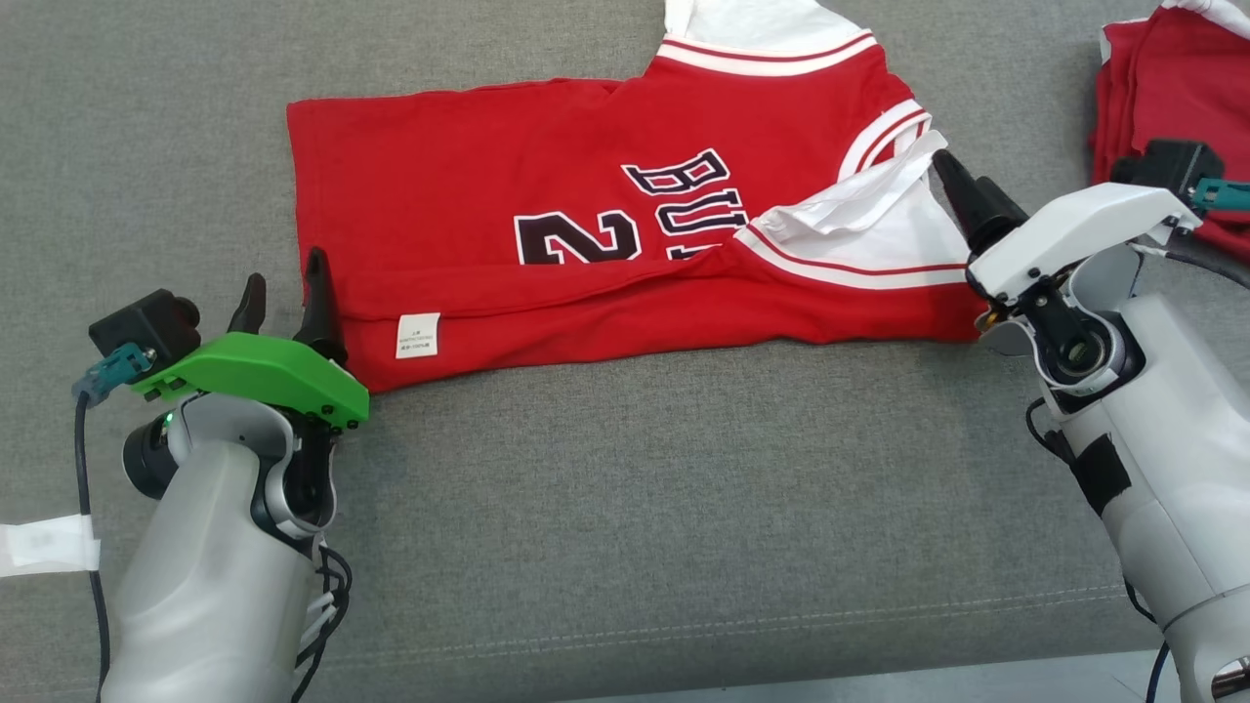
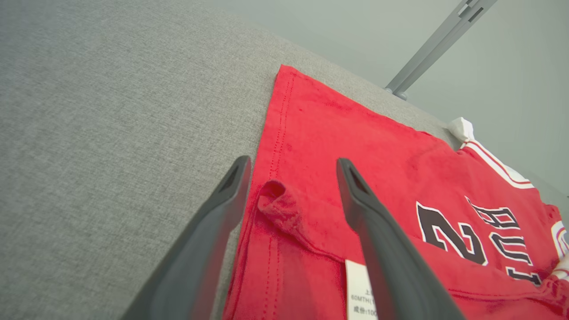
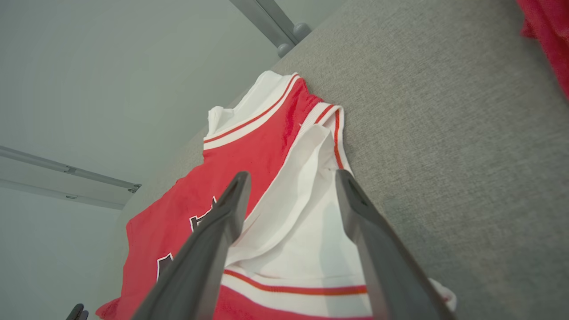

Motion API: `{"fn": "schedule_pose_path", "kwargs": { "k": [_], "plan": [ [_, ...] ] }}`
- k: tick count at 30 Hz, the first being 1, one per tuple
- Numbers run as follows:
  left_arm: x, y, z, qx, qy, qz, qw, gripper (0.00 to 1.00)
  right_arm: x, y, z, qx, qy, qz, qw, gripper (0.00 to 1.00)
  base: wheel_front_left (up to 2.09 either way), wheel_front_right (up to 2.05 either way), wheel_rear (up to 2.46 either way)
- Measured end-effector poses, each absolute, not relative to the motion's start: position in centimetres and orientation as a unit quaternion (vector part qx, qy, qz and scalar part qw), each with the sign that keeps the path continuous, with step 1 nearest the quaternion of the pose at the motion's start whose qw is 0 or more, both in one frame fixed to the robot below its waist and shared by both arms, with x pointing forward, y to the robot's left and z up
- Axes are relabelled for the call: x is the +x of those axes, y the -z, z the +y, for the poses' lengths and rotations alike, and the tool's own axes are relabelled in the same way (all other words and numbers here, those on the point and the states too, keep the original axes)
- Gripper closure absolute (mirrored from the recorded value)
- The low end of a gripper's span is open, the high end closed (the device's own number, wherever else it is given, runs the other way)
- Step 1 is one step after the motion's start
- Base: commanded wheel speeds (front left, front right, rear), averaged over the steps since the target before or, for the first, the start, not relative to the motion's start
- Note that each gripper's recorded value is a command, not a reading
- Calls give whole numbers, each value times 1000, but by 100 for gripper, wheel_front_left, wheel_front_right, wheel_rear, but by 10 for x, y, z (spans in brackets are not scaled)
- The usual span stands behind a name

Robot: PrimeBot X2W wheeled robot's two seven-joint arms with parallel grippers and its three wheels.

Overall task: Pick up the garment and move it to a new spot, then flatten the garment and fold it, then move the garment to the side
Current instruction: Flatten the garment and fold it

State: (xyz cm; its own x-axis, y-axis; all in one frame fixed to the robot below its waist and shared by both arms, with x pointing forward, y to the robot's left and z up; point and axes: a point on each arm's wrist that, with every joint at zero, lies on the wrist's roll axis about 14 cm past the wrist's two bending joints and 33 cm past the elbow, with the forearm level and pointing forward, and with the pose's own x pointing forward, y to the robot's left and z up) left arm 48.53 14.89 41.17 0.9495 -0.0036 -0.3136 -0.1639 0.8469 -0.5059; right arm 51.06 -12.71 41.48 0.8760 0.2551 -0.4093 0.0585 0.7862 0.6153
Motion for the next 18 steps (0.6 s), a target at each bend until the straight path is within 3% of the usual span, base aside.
{"fn": "schedule_pose_path", "kwargs": {
  "k": [10, 18],
  "plan": [
    [480, -419, 158, -283, -52, 127, 949, 0, 519, -436, -138, 330, -57, 191, 923, 0, 0, 0, 0],
    [444, -394, 164, -321, -79, 156, 931, 0, 498, -427, -148, 313, -58, 190, 929, 0, 0, 0, 0]
  ]
}}
